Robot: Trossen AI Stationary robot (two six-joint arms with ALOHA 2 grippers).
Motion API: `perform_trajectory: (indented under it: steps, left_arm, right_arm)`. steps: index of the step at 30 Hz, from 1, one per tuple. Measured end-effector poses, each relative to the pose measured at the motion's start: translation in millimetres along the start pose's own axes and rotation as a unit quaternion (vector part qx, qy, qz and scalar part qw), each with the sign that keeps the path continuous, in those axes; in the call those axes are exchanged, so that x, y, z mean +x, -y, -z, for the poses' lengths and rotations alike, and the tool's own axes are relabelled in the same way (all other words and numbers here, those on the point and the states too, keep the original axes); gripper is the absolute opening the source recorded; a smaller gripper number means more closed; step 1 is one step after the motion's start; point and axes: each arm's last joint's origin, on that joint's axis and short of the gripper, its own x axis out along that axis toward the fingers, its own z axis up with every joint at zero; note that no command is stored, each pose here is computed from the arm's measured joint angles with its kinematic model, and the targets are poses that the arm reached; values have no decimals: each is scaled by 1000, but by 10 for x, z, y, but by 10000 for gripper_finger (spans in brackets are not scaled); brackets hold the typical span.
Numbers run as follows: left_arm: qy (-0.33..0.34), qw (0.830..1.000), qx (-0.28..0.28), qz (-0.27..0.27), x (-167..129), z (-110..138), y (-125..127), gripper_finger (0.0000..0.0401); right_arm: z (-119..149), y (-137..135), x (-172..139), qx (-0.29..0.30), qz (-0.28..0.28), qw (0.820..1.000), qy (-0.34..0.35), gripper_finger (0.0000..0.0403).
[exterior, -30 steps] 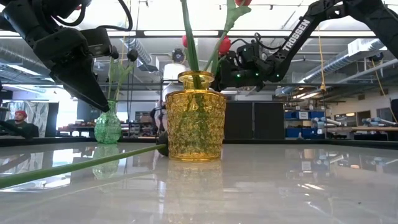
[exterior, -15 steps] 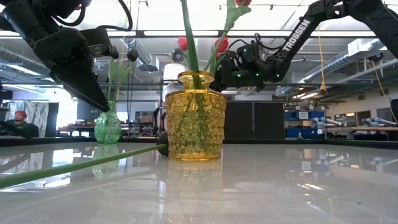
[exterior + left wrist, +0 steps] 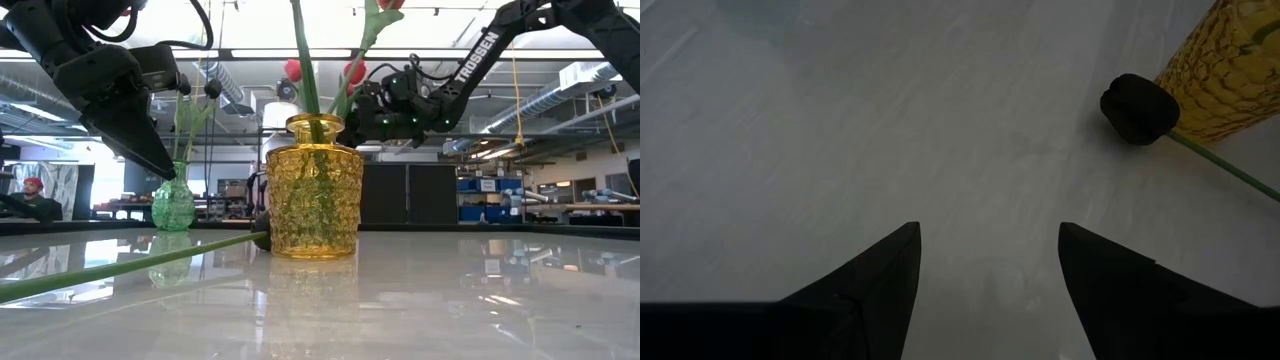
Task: Sort flowers into vase by color
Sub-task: Put the black flower into the green vase
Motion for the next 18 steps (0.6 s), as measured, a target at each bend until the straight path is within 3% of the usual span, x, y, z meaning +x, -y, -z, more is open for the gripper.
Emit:
perform_trajectory:
  steps: [9,18]
  left_arm:
    - [0,1000,0,0,0,0,0,243]
    - [0,1000,0,0,0,1,0,243]
  right_arm:
    - [1,70,-86,16,-10,1000,1,186]
    - [-3,113,-164,30,-47,998,3,199]
